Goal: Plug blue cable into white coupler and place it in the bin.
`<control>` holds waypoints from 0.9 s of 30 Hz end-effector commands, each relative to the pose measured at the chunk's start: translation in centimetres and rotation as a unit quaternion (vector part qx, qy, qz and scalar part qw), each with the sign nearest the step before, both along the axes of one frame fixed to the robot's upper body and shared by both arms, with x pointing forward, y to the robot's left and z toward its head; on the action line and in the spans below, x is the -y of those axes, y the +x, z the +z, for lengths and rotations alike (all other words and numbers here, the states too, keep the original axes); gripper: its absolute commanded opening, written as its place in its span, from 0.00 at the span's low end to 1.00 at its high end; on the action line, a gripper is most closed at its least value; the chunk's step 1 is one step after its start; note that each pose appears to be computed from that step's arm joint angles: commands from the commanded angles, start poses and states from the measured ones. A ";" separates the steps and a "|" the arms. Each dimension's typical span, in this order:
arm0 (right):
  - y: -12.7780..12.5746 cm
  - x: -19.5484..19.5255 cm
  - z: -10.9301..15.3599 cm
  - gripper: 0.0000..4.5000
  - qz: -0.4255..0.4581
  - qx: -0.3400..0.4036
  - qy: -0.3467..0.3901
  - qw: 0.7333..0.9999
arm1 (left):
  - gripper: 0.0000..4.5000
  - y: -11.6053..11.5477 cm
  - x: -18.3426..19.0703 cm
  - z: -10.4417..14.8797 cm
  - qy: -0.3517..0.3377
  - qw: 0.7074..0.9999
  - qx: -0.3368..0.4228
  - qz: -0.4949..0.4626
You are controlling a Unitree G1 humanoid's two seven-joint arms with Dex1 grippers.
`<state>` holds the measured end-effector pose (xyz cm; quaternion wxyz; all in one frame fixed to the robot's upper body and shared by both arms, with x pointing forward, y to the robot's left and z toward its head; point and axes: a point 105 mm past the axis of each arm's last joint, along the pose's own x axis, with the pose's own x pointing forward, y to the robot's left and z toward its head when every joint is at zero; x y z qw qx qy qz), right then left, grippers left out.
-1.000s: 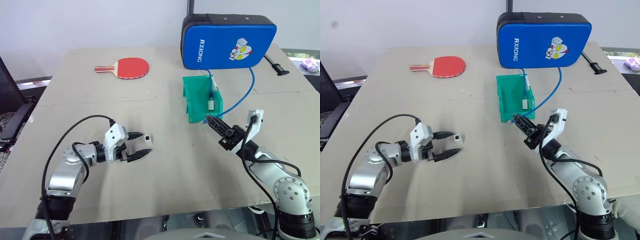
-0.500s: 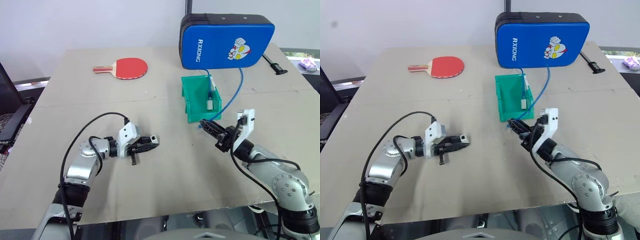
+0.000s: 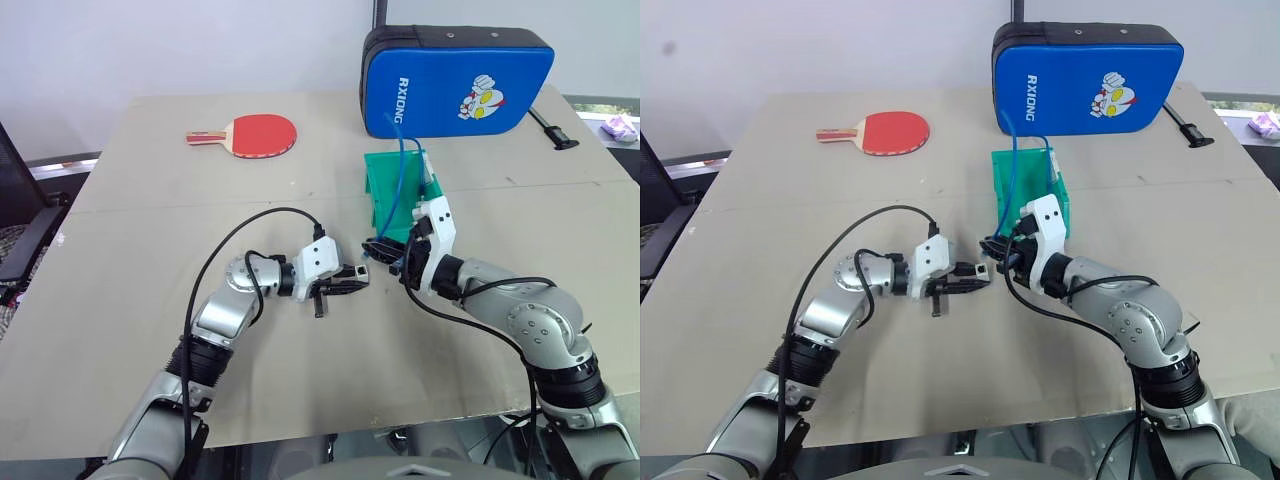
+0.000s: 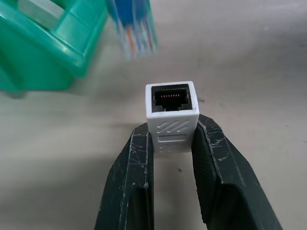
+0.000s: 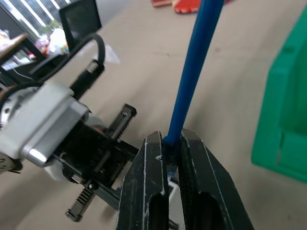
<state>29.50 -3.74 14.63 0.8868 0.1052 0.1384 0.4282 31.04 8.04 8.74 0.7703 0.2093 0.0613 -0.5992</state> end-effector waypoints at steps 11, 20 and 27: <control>0.0 0.0 -1.6 0.00 -0.020 -0.027 -0.046 0.998 | 0.11 1.4 0.9 -0.1 0.010 0.999 0.034 0.031; 0.9 0.4 -2.7 0.00 -0.063 -0.030 -0.081 0.994 | 0.11 1.6 2.1 0.1 -0.007 0.998 0.035 0.048; 1.1 0.6 -2.7 0.00 -0.082 -0.019 -0.096 0.992 | 0.11 1.3 2.4 0.1 -0.014 0.998 0.024 0.054</control>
